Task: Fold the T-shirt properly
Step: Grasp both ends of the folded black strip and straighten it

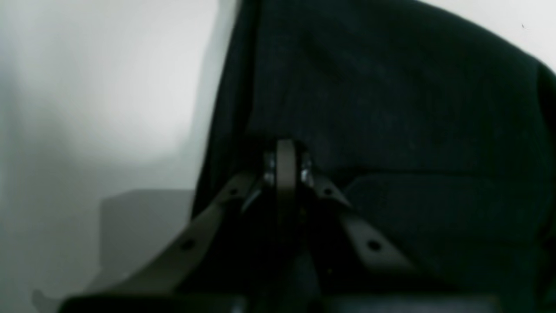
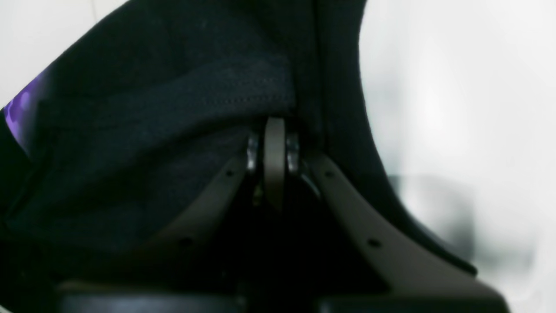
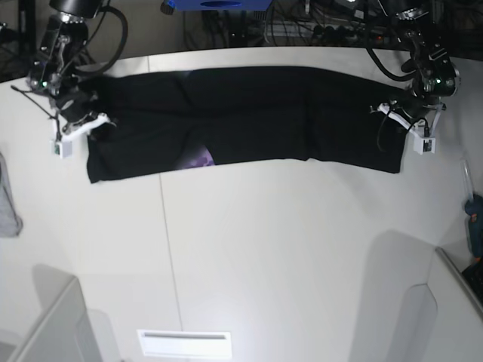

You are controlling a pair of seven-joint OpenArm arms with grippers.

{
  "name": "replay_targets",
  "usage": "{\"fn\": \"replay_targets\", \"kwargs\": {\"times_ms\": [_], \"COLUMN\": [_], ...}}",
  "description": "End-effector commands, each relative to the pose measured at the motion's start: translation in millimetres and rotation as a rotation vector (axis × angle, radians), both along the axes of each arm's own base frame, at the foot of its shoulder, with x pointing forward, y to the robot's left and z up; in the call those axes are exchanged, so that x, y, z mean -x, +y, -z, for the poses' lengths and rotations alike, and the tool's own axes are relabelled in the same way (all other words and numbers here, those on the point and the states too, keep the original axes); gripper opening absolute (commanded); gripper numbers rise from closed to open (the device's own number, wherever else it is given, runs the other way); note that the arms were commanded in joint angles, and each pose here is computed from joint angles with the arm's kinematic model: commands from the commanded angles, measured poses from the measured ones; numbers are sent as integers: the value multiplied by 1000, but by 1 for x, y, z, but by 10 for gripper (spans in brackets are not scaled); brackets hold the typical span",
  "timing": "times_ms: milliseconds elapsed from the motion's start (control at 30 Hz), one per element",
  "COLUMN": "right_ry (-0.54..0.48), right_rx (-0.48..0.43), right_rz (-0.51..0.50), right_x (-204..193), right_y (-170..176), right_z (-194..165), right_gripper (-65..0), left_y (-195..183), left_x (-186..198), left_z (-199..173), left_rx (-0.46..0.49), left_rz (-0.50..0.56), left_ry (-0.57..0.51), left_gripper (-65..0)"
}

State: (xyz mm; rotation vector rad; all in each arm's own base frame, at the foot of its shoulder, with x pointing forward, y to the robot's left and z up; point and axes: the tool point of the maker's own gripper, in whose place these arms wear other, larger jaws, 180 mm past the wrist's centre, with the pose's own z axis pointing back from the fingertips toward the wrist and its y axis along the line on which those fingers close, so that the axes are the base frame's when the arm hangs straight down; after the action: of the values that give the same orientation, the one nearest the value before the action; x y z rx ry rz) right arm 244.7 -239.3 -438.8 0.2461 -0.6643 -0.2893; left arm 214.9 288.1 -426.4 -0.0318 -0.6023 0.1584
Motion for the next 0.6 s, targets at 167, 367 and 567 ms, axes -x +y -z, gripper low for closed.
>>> {"fn": "replay_targets", "kwargs": {"times_ms": [167,367,567], "right_ry": [2,-3,-66], "right_rx": [9,10,32], "right_rz": [96,137,110], "right_x": [-12,-17,-23], "right_y": [-17,-21,-16], "right_z": [-3,-7,-29], "right_gripper": [-650,-650,-650], "left_y": [6,25,38], "left_x": [0,7,3], "left_z": [0,-23,-62], "left_rx": [-28,-75,-152], "left_rz": [2,-40,-54], "left_ry": [29,-1,-56], "left_gripper": [-650,-650,-650]}}
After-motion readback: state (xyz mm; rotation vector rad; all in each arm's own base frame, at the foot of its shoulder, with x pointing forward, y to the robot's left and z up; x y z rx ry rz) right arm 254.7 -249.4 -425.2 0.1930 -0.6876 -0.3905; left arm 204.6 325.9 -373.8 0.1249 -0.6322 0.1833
